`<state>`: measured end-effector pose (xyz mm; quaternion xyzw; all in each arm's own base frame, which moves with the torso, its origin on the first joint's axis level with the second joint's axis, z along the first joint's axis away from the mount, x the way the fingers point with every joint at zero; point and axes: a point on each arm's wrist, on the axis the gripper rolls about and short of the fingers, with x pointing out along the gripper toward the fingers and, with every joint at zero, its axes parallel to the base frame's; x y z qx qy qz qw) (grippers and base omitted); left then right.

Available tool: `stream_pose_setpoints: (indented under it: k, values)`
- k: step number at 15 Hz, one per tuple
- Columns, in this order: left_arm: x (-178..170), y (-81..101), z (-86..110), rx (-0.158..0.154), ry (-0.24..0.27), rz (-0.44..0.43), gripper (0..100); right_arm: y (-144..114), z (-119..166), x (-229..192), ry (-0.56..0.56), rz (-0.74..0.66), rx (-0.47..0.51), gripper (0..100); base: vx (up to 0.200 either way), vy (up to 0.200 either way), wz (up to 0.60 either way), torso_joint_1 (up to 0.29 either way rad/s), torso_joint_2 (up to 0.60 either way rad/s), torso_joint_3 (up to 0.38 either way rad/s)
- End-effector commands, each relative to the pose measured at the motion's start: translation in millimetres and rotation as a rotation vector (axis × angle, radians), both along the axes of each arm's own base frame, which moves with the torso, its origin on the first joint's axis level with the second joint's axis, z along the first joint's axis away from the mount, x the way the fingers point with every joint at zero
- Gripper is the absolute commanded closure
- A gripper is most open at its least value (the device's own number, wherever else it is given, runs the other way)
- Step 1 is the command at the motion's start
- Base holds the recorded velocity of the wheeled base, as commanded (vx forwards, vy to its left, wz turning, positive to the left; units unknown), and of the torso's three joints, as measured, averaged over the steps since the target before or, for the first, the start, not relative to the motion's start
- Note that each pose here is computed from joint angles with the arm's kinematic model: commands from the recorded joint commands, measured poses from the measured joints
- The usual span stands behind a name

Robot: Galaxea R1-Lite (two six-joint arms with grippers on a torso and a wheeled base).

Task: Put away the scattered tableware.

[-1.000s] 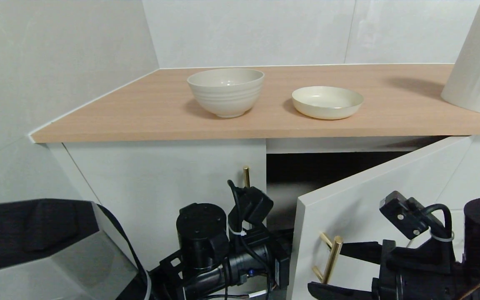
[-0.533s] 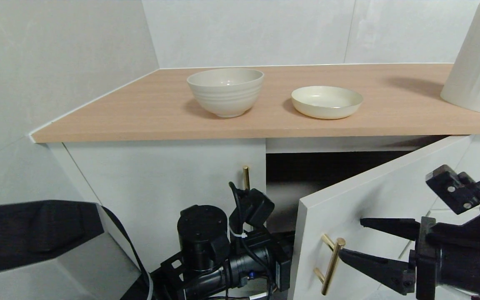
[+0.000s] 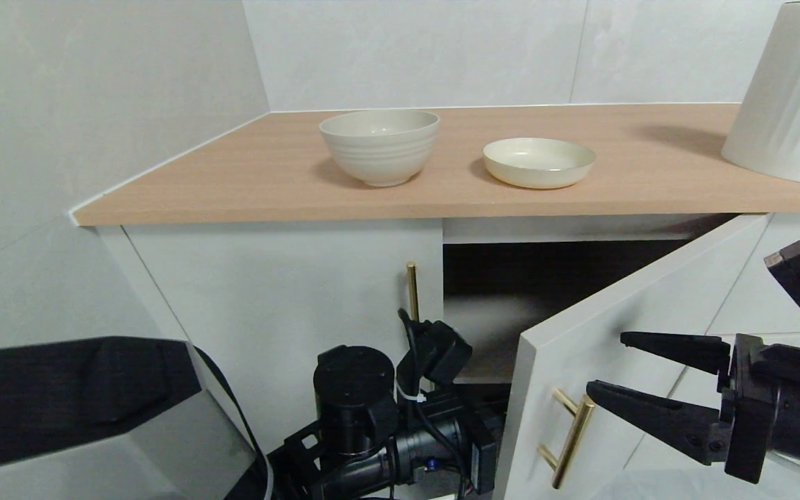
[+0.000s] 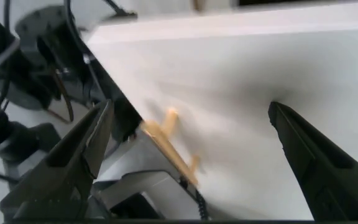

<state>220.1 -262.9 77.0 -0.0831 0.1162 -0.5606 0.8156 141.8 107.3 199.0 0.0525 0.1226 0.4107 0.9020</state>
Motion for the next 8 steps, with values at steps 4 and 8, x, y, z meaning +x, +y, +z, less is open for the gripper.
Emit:
stream_pose_setpoints:
  k: [4,8]
  values:
    - [9.6,-8.7,-2.4,-0.014,-0.013,0.012,100,-3.9,8.3,-5.9,-0.03,0.004,0.024,0,0.0,0.0,0.0,0.0,0.0,0.0]
    - [17.0,-17.0,3.5,-0.006,-0.005,0.015,100,-7.2,15.3,-10.0,-0.059,0.003,0.045,0,0.0,0.0,0.0,0.0,0.0,0.0]
